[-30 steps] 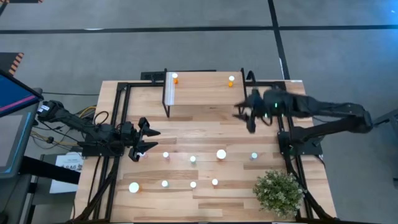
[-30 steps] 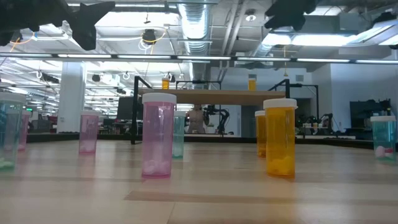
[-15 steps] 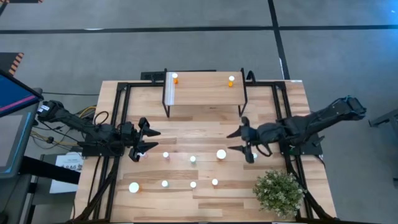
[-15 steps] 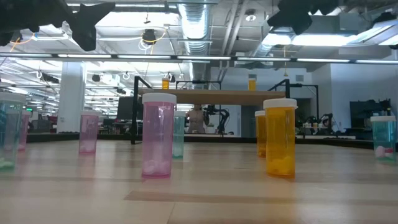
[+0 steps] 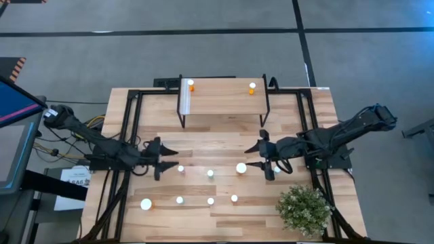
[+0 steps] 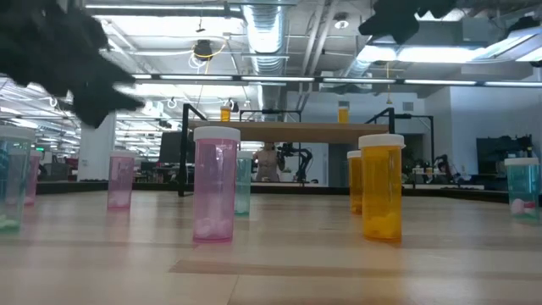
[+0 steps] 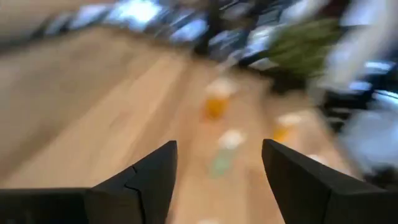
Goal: Pick and place medicine bottles onto shelf by color
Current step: Put the top large orange pill bottle on the shelf
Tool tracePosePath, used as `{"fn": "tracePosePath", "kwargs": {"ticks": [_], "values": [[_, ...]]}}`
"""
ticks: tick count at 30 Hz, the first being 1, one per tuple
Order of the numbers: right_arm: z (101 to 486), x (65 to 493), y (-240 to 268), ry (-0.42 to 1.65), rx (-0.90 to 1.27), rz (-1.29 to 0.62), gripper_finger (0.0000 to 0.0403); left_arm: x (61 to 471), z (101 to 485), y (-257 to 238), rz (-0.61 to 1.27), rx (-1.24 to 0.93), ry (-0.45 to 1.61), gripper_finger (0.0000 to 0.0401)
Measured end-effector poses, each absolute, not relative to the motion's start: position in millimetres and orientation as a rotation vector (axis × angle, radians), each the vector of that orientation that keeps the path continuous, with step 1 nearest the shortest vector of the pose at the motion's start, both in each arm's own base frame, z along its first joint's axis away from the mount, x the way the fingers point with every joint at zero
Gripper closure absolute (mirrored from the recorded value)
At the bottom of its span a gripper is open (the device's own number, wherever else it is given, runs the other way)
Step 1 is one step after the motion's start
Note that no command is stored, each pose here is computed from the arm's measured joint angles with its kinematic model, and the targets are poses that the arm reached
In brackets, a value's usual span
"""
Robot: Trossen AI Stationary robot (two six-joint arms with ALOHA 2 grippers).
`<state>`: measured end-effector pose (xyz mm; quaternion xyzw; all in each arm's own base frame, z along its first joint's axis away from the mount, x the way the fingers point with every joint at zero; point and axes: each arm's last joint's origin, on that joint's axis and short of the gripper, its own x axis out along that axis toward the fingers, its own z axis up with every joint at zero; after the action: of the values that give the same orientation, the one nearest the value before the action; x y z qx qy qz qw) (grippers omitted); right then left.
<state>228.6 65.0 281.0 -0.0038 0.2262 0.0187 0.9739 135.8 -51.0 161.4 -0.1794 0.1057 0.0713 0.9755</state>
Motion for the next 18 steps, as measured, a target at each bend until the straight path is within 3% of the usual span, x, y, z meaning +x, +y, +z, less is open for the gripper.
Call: {"fn": "tracePosePath", "kwargs": {"ticks": [5,18], "values": [[289.3,230.1,65.4,0.423,-0.02,0.044,0.0168,139.5,160.6,-42.0,0.397,-0.553,0.132,0.017],[287.9,232.6,64.2,0.428,-0.047,0.043,0.0168,138.7,152.9,-39.8,0.403,-0.464,0.219,0.0172]]}}
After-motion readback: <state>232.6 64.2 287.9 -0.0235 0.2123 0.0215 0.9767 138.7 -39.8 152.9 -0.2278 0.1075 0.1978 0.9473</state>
